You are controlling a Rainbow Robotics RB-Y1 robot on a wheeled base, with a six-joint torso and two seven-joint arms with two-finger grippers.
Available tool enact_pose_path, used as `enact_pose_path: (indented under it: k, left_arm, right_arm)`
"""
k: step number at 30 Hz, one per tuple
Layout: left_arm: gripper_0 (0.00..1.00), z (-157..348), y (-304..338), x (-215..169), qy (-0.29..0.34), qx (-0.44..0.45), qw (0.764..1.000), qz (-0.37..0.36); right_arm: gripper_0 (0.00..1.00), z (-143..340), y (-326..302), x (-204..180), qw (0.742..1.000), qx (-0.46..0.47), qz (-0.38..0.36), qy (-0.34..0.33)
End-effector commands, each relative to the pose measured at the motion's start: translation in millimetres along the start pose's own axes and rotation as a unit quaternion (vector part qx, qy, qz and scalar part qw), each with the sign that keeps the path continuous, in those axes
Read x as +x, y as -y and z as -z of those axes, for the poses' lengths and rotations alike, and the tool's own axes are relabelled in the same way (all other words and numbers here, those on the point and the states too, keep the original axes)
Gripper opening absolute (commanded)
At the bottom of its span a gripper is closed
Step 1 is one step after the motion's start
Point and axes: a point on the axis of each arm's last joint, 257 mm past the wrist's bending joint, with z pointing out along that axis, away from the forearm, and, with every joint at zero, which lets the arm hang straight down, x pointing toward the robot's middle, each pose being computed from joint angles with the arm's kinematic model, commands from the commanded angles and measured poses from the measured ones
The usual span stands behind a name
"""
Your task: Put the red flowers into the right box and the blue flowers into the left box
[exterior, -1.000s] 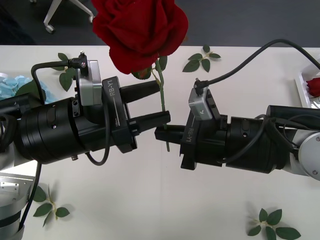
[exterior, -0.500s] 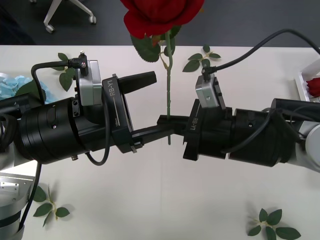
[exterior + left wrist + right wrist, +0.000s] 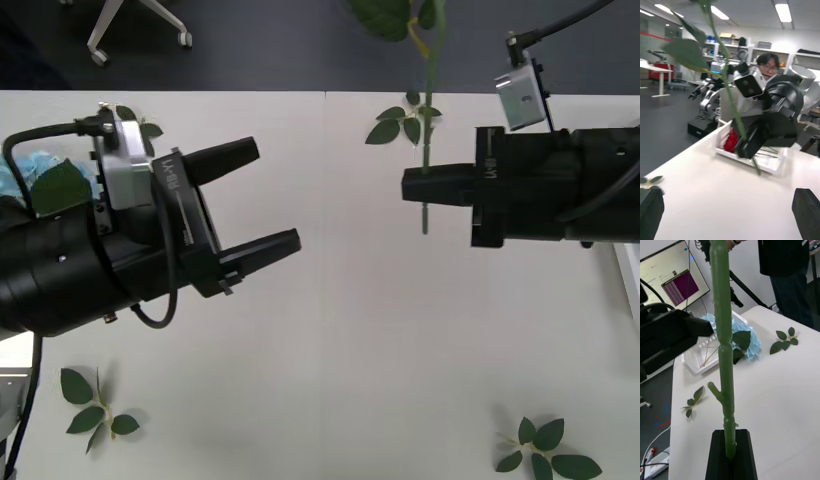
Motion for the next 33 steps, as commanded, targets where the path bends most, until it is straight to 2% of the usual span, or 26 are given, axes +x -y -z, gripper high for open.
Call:
enact_pose_path:
  k: [1,11,21,26,33]
  left_arm:
    - [1.0,15.5,0.0,1.9,-0.029,-0.004,0.999,-0.036]
    - [1.0,75.4,-24.6,22.7,-0.127,-0.016,0.989,-0.078]
    - [1.0,136.9,-41.2,42.2,-0.196,0.002,0.978,-0.071]
    - [1.0,168.8,-49.4,46.8,-0.234,0.02,0.969,-0.081]
    - [1.0,213.6,-63.5,56.8,-0.258,0.021,0.965,-0.033]
  right_arm:
    - [0.0,27.6,22.0,0.5,1.0,0.011,-0.002,-0.019]
    - [0.0,108.5,93.0,-3.3,0.994,0.085,-0.052,-0.054]
    - [0.0,207.1,163.8,9.1,0.973,0.187,-0.116,-0.072]
    - [0.0,260.1,190.1,28.2,0.957,0.235,-0.154,-0.078]
    - [0.0,328.5,215.1,81.5,0.924,0.308,-0.19,-0.124]
